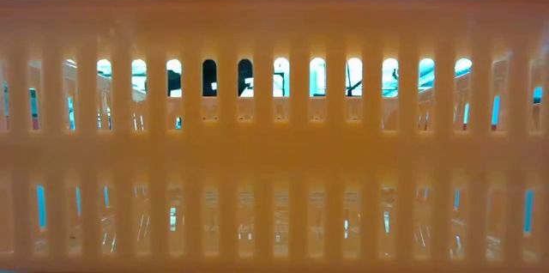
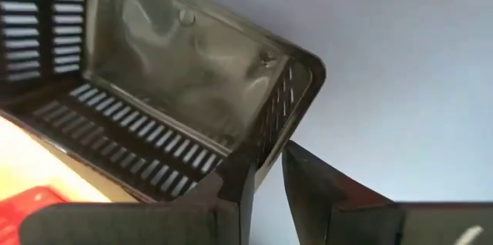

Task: Stack baskets on shelf by color
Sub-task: Stack the left black bin on top of the other black bin on the shelf

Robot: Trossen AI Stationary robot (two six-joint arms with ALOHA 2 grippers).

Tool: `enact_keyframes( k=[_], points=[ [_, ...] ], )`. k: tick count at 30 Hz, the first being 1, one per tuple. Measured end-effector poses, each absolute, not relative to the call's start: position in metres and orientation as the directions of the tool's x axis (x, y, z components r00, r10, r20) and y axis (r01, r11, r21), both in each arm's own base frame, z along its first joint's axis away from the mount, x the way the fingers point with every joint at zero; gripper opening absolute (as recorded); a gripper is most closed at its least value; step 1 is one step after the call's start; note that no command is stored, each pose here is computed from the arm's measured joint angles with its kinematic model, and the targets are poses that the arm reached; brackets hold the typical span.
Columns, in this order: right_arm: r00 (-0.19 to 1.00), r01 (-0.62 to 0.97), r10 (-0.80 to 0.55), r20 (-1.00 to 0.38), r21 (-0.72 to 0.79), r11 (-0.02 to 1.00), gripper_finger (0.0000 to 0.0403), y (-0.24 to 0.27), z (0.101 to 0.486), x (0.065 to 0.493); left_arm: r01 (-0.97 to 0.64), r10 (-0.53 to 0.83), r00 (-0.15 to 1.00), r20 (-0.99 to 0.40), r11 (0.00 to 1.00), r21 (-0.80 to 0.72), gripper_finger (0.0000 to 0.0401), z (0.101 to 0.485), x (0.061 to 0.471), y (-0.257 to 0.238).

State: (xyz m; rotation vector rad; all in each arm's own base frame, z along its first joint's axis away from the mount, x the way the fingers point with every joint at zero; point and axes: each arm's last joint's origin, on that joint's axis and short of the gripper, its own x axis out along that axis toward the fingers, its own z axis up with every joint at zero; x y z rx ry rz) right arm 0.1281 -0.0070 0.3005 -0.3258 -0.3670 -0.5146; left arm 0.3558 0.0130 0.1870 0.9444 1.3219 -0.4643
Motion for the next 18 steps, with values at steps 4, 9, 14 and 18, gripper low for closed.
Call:
enact_keyframes(
  k=[4, 9, 14, 18],
  points=[
    [0.808, 0.529, -0.415, 0.417, -0.207, 0.823, 0.0105, -0.007, 0.3, 0.128, 0.653, 0.216, 0.312, -0.925, 0.658, 0.374, 0.0072, 0.189, 0.364, 0.014],
    [0.808, 0.528, -0.415, 0.417, -0.204, 0.824, 0.0105, -0.007, 0.3, 0.128, 0.602, 0.15, 0.374, -0.915, 0.712, 0.363, 0.0061, 0.191, 0.369, 0.013],
    [0.809, 0.526, -0.415, 0.417, -0.196, 0.828, 0.0105, -0.007, 0.3, 0.128, 0.615, 0.101, 0.416, -0.904, 0.7, 0.361, 0.0019, 0.19, 0.375, 0.011],
    [0.809, 0.522, -0.415, 0.417, -0.183, 0.833, 0.0105, -0.007, 0.3, 0.128, 0.631, 0.105, 0.415, -0.904, 0.682, 0.37, 0.0005, 0.185, 0.378, 0.011]
  ],
)
